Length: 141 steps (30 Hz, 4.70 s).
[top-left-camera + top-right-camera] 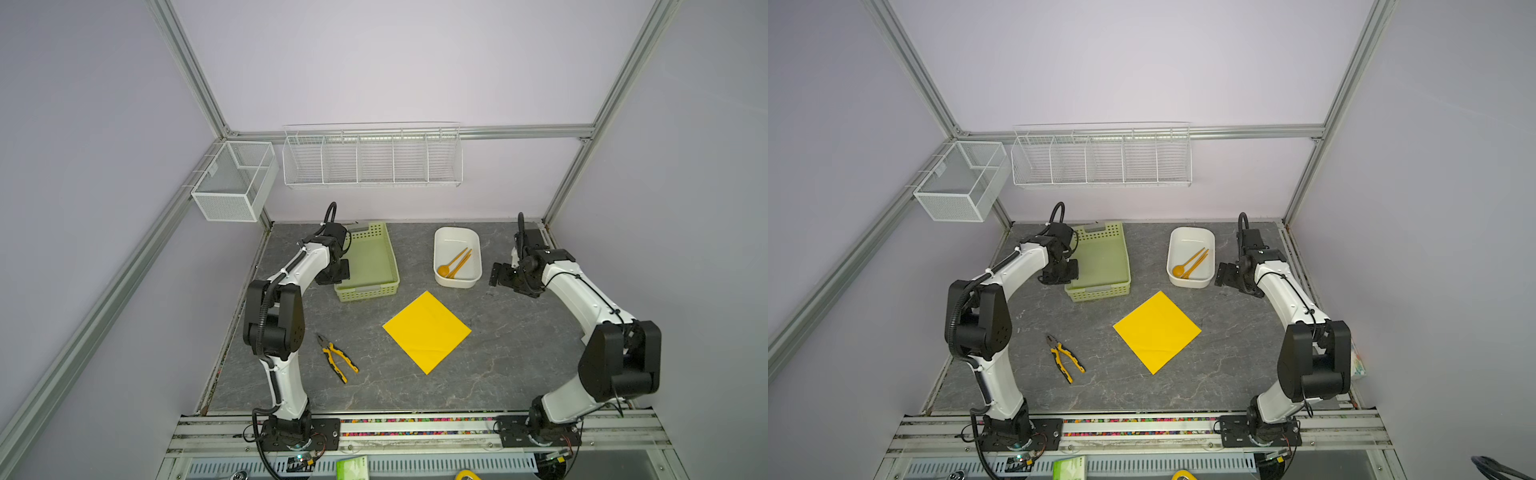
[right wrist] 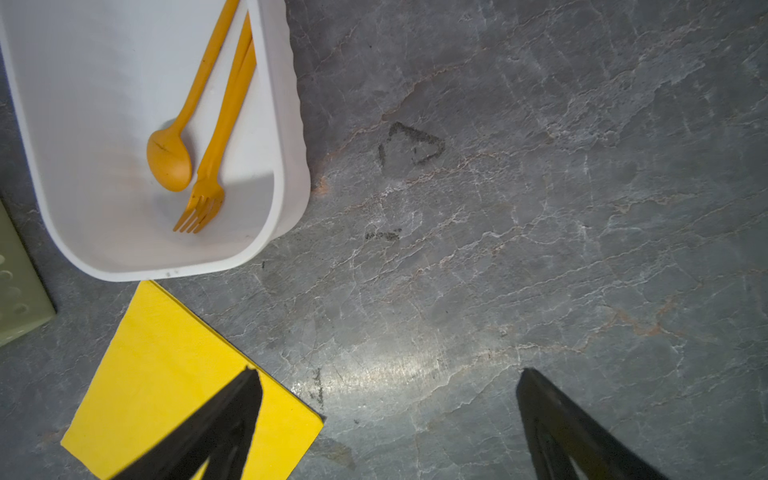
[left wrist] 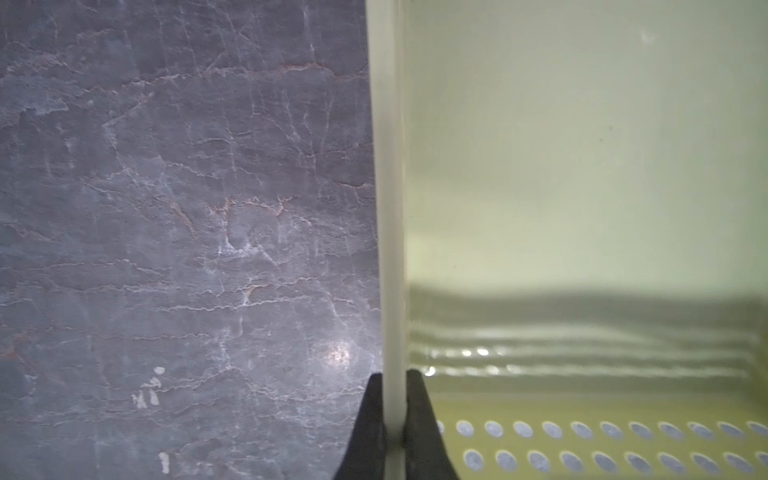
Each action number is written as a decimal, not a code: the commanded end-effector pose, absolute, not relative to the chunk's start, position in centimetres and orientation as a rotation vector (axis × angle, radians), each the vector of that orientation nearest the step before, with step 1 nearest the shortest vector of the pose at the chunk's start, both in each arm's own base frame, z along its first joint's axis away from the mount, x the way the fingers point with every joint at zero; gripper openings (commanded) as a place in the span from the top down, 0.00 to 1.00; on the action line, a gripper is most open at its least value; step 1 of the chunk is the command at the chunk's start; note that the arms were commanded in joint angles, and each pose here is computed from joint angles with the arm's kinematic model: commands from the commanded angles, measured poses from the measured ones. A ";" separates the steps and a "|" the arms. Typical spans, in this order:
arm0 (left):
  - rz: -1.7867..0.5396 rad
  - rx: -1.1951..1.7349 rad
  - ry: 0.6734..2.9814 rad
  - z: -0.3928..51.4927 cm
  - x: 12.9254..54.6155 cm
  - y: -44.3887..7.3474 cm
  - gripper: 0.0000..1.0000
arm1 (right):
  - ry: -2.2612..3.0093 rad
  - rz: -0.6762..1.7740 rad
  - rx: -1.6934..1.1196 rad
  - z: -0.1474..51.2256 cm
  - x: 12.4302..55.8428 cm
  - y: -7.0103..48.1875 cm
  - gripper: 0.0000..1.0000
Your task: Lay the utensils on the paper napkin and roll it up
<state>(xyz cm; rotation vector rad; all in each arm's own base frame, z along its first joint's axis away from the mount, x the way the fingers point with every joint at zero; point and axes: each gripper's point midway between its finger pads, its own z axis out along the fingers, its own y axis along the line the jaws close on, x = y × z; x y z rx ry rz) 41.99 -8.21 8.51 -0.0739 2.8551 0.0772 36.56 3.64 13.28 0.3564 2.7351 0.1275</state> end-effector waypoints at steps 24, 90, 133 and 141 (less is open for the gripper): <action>0.291 0.027 2.863 11.3 39.7 -4.9 0.59 | 2.734 0.273 0.224 16.1 39.2 8.1 0.14; 0.066 -0.545 2.490 22.1 39.7 -2.8 0.51 | 2.837 0.415 0.641 12.6 47.5 15.6 0.65; 0.235 -0.282 2.455 25.8 38.2 -0.4 0.50 | 2.744 0.242 1.185 1.2 53.7 15.5 0.73; 0.260 -0.290 2.453 25.9 38.0 0.0 0.50 | 2.828 0.006 1.165 0.1 51.0 13.3 0.74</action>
